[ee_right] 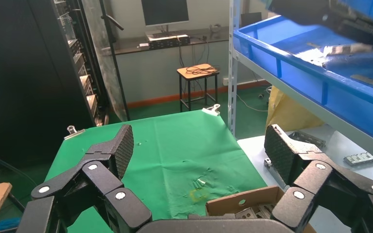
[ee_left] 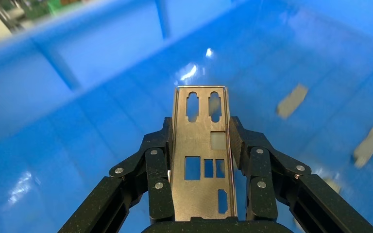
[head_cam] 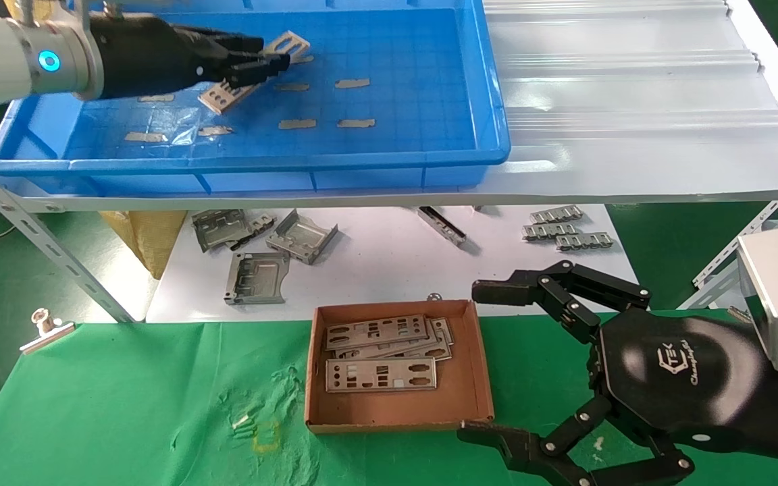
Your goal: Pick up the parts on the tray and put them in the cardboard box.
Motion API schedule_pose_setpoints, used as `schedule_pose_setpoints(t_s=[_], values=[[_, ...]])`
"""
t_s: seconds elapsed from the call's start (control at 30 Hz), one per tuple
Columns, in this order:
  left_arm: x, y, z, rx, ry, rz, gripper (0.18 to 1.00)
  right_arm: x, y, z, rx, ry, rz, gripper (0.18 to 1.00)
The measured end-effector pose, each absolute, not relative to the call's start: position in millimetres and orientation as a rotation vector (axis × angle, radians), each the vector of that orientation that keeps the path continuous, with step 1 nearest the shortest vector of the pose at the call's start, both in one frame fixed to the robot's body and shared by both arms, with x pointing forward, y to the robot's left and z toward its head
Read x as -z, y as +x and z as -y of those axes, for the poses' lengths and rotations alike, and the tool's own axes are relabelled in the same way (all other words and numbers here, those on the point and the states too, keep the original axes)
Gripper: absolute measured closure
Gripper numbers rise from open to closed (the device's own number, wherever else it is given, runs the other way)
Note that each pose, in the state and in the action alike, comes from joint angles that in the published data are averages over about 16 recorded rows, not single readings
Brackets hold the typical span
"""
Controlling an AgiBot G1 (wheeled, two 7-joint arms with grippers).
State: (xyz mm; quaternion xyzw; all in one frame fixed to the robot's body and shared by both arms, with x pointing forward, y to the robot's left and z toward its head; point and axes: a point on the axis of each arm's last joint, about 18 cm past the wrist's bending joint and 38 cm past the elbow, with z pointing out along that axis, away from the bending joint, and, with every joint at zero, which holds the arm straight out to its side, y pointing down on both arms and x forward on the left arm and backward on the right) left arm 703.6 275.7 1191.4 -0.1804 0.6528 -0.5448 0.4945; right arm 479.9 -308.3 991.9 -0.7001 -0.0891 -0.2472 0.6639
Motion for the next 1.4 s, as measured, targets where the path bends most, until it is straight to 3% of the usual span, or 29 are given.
schedule_pose_setpoints(t_s=[0.4,1.0,1.4], values=[[-1210,676,-275,1.366,-0.296,-1.608,0.738,-992,480,308,0.558,-1.582,0.201,0.178],[-1169,611,-245,1.348,0.25,-1.91,0.739,-992,480,308,0.558,-1.582,0.201,0.178],[-1106,613,-220,1.357,0.358,-2.057,0.739,-992,480,308,0.558,-1.582,0.201,0.178]])
